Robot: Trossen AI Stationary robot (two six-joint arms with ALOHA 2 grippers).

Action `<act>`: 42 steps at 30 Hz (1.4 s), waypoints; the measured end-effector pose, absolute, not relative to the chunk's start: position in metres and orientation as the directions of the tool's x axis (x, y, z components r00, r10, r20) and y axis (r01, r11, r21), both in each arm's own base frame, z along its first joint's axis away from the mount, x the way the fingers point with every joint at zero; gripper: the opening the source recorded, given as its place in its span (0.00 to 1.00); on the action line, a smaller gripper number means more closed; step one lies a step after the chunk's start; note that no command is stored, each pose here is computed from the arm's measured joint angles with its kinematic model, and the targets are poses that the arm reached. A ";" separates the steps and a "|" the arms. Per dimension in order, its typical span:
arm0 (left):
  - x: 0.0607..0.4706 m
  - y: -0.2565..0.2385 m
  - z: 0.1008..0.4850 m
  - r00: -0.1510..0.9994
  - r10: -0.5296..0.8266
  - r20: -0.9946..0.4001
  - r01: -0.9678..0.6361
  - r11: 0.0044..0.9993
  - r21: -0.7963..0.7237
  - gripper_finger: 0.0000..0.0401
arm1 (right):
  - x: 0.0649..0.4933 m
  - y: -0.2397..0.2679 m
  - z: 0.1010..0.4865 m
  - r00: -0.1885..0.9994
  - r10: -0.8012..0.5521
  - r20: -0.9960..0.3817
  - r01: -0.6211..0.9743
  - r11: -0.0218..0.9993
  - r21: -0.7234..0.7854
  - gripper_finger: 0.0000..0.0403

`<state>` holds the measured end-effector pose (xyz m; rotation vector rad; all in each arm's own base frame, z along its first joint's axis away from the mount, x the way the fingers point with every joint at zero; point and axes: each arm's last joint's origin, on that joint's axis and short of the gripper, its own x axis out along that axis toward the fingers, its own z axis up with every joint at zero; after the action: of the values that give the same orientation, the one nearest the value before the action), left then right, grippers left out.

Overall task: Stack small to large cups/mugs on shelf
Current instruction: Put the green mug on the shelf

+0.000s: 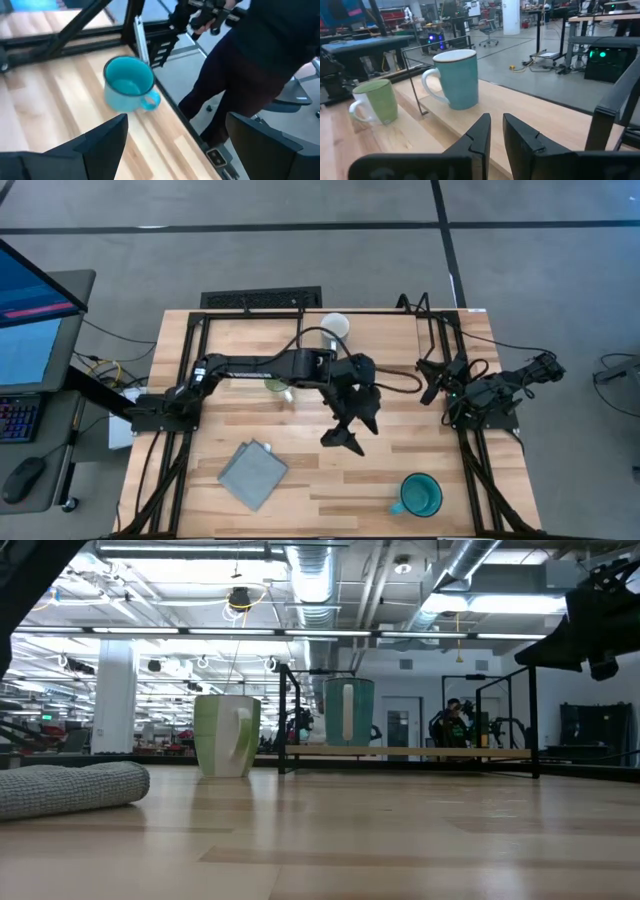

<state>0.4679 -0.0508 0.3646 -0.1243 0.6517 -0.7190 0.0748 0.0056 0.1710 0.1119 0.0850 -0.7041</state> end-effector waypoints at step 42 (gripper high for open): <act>0.237 0.022 0.362 0.896 -0.329 -0.298 0.290 0.942 -0.166 0.82 | 0.073 0.003 0.176 0.669 -0.740 -0.065 0.742 0.661 0.112 0.18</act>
<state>0.2373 0.0221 0.3618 -0.1180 0.3289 -0.3215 0.0729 0.0031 0.1764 0.1333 0.0136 -0.8383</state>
